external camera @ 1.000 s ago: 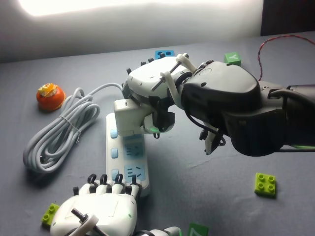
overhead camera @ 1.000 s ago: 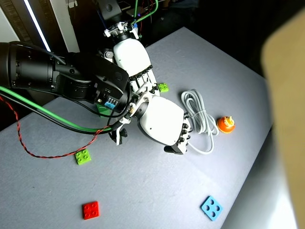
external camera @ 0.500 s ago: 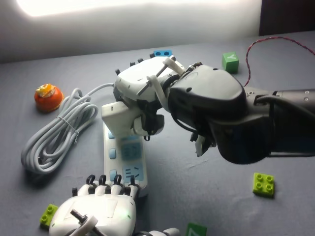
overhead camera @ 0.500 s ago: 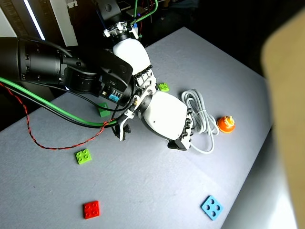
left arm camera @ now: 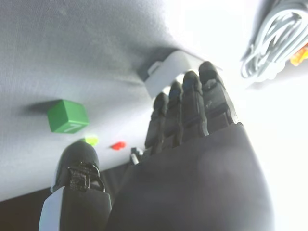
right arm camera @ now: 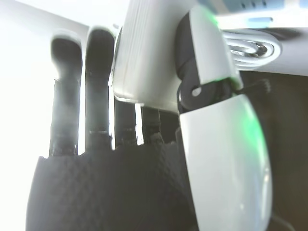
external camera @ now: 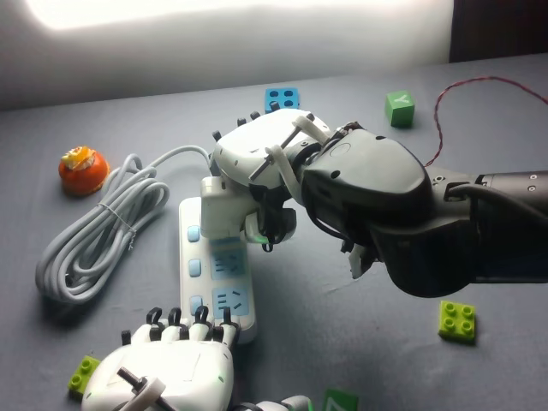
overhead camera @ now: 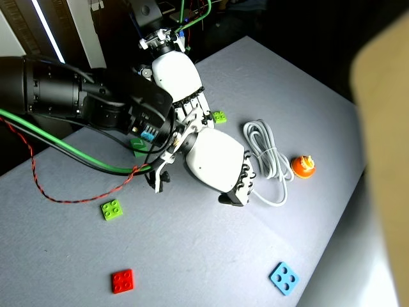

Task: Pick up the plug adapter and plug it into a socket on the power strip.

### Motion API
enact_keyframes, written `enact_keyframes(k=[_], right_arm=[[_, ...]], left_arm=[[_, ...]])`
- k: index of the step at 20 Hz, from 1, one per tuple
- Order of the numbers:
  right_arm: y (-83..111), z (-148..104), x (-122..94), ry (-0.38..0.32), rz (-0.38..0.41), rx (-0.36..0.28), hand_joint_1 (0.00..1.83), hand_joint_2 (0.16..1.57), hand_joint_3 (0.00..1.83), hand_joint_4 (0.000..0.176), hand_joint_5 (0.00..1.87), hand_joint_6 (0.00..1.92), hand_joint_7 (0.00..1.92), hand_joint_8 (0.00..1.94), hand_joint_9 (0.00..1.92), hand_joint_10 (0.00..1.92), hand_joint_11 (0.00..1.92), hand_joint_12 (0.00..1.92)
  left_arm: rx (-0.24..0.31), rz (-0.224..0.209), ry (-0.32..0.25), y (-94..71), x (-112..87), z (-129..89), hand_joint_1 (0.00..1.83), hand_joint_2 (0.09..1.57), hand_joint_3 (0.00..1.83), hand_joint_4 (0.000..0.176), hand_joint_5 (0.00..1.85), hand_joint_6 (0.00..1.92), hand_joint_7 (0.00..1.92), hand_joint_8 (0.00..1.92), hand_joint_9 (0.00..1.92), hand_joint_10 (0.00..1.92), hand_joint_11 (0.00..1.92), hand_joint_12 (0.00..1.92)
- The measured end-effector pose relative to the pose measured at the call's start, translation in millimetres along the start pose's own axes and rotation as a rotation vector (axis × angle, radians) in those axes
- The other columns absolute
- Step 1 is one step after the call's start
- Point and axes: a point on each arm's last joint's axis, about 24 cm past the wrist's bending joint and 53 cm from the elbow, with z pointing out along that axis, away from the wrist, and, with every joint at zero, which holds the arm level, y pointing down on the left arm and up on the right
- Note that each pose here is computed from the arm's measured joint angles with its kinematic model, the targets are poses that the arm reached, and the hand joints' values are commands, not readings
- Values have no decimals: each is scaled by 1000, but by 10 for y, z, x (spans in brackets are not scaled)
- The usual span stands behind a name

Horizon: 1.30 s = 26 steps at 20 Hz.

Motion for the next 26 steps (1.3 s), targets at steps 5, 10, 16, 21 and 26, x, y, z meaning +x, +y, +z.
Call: enact_keyframes(k=[5, 10, 16, 21, 26], right_arm=[[7, 1, -8, -2, -1, -1, 1200, 1260, 1, 0, 650, 1172, 799, 1544, 664, 1441, 587, 1752], [20, -2, -52, -2, 11, -5, 1211, 1231, 0, 0, 759, 1085, 800, 1534, 642, 1443, 602, 1726], [14, -10, -79, 3, 27, -12, 1148, 1230, 0, 23, 741, 1331, 805, 1292, 690, 1065, 517, 1629], [21, -21, -68, 21, 62, -27, 876, 1132, 0, 0, 542, 159, 689, 171, 580, 580, 361, 1396], [70, -35, -46, 40, 67, -52, 700, 1038, 0, 0, 319, 0, 380, 0, 424, 25, 101, 1090]], left_arm=[[0, 0, 1, 0, 3, -8, 0, 1236, 1, 0, 58, 1, 41, 2, 20, 2, 0, 82], [-2, 0, 4, 5, 13, -14, 0, 1240, 0, 0, 53, 1, 30, 1, 8, 1, 0, 74], [-2, 0, 3, 6, 10, -14, 1, 1231, 0, 0, 70, 2, 54, 1, 28, 2, 0, 125], [-2, -1, 3, 5, 10, -13, 0, 1232, 0, 0, 68, 0, 42, 0, 11, 0, 0, 74], [-3, -1, 3, 8, 6, -13, 0, 1244, 1, 0, 82, 2, 56, 3, 29, 4, 0, 96]])
